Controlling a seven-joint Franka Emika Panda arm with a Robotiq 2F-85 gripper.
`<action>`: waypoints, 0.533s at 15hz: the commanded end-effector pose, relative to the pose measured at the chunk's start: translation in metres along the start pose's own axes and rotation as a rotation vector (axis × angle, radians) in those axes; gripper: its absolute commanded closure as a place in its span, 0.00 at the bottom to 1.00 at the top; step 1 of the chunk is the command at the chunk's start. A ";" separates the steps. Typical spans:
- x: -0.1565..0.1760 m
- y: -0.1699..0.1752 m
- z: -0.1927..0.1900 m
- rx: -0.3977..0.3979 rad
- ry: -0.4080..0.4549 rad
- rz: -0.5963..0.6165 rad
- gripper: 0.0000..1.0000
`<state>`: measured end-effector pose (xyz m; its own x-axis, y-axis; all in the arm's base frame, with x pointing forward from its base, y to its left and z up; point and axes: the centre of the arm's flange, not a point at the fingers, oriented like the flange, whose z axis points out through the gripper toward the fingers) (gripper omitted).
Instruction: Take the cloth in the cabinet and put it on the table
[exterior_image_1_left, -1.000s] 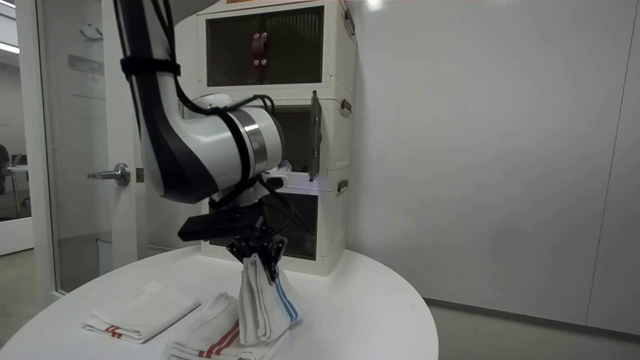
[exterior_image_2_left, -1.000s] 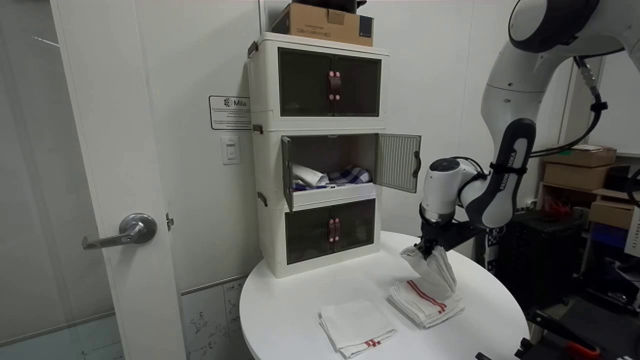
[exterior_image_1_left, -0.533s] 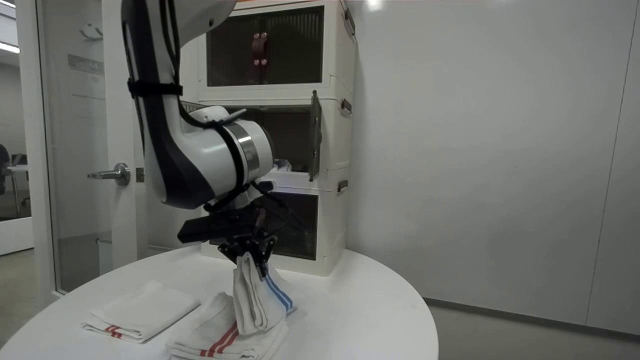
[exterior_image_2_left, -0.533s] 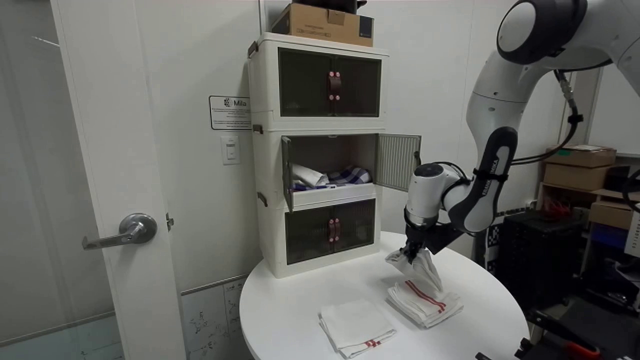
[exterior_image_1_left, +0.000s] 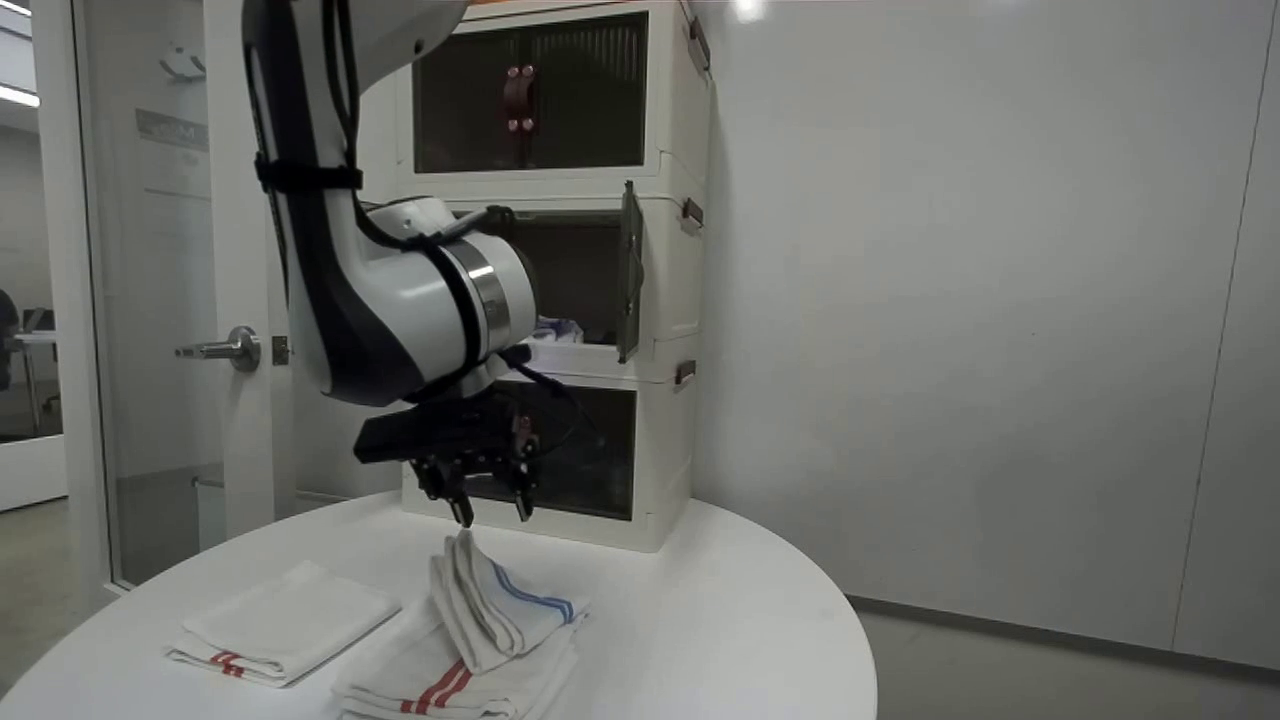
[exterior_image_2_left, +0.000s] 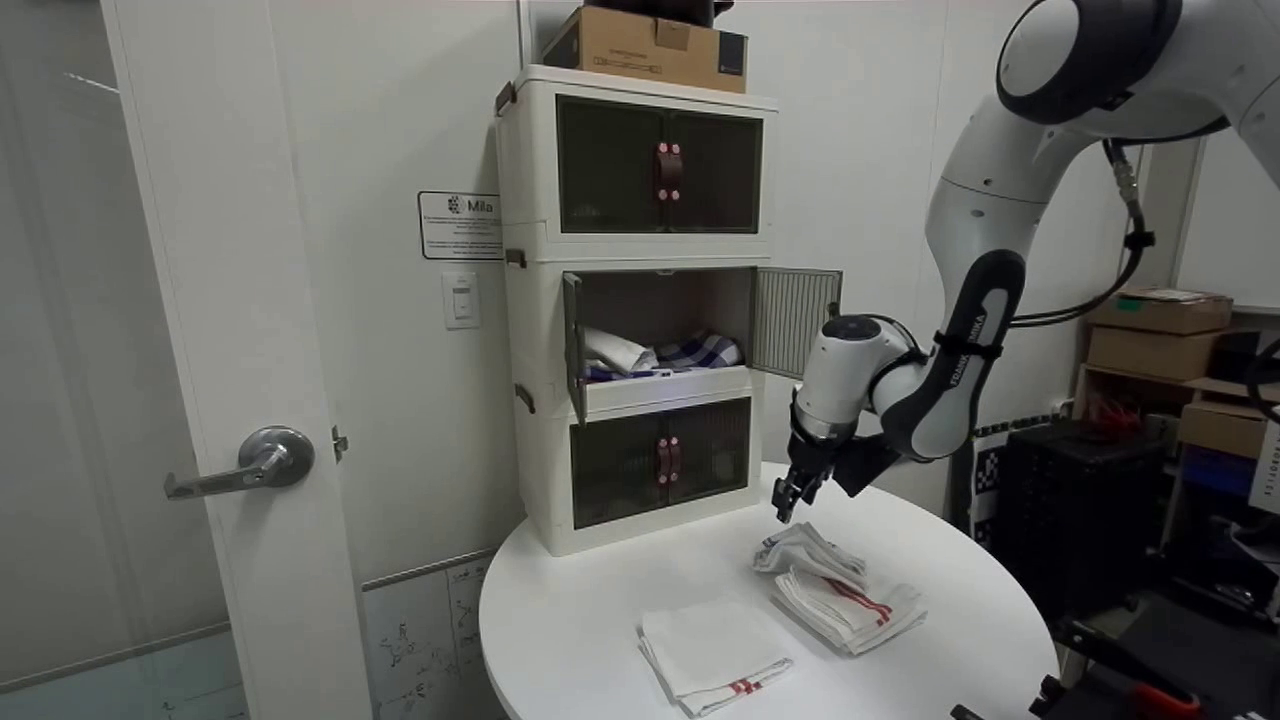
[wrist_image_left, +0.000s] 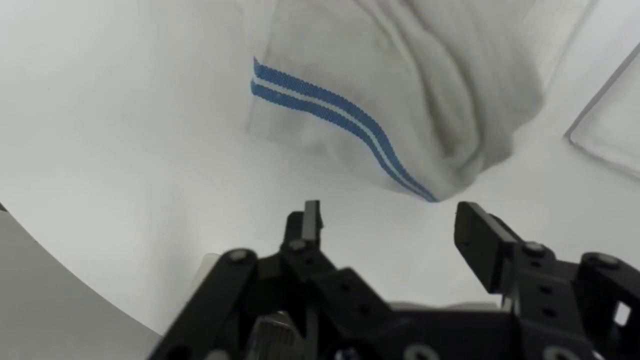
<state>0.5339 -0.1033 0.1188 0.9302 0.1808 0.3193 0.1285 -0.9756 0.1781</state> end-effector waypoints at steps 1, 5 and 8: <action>0.015 0.009 -0.012 0.037 0.043 -0.017 0.01; 0.036 0.008 -0.042 0.056 0.129 0.018 0.00; 0.062 0.011 -0.080 0.059 0.151 0.084 0.00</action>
<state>0.5558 -0.0959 0.1671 0.8824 0.1537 0.4446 0.1134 -0.9867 0.1162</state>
